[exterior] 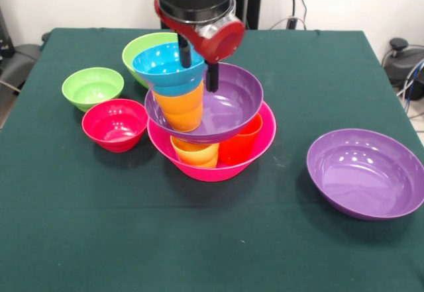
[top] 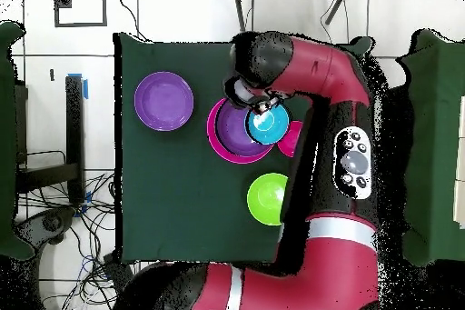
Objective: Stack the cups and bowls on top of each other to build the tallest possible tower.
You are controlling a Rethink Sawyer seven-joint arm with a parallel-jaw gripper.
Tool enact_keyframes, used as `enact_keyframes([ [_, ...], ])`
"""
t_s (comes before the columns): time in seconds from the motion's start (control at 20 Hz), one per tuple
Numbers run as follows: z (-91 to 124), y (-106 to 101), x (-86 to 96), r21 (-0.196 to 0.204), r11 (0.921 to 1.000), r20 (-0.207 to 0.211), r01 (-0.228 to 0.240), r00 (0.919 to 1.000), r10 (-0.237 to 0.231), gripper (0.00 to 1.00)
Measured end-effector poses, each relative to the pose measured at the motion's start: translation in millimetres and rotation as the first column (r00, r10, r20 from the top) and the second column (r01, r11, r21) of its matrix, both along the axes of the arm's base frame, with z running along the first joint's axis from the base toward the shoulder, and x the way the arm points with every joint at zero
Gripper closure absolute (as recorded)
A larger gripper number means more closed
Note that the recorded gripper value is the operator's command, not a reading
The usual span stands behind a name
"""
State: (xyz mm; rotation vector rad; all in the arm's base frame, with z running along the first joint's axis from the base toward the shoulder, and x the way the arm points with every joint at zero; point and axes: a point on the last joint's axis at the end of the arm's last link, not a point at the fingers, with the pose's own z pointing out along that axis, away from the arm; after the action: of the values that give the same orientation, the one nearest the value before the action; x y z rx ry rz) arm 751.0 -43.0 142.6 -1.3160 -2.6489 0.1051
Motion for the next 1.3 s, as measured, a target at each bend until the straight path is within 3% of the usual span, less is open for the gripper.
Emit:
enact_keyframes([
  [0.4,24,21,5.0,-0.046,0.9974,0.034,-0.056,0.9978,0.058,0.00],
  [1.3,40,6,21.5,-0.129,0.9878,0.080,-0.087,0.9920,0.098,0.00],
])
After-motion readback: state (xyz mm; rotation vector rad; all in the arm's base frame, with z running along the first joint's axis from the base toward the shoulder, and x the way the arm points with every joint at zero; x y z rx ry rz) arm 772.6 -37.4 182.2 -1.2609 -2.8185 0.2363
